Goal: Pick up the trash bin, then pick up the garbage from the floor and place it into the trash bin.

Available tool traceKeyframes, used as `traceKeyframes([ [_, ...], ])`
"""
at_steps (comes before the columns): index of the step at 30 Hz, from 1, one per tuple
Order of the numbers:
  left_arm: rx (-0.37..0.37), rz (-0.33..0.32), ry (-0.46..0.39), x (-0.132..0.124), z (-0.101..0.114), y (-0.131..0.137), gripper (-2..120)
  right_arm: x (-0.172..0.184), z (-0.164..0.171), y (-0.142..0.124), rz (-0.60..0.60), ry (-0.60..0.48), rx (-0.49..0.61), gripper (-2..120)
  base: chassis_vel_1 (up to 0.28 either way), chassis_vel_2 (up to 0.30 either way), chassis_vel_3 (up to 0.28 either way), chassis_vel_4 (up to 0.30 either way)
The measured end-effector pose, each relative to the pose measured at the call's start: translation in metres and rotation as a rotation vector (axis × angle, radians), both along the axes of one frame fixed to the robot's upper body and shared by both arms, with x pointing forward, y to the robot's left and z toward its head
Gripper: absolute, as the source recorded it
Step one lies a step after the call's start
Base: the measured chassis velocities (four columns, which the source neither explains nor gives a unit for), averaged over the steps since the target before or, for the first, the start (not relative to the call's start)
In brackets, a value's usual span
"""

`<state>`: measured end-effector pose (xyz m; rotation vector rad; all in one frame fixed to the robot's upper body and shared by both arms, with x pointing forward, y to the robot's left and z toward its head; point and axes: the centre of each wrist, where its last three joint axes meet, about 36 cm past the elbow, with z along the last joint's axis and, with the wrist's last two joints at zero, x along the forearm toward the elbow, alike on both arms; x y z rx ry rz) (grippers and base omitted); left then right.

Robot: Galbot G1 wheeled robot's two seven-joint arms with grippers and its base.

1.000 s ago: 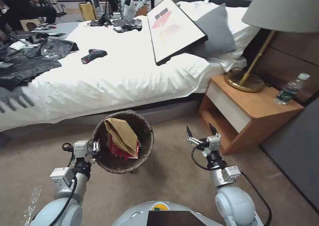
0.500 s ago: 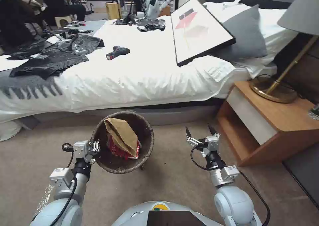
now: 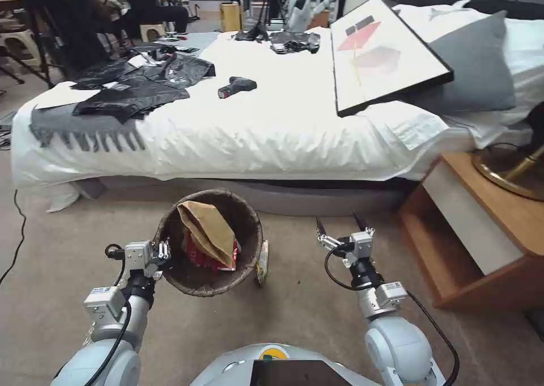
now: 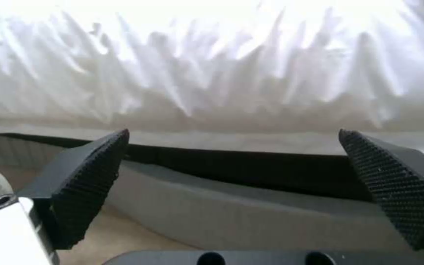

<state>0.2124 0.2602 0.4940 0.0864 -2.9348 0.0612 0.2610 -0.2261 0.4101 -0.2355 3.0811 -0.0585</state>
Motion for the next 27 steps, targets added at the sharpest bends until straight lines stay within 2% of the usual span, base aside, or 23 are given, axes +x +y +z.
traceKeyframes([
  [27,0.001,0.004,0.001,0.0017,-0.0034,0.0022,0,0.0069,-0.0082,-0.0088,-0.023,0.015,-0.01,100,0.077,0.075,0.078,0.079],
])
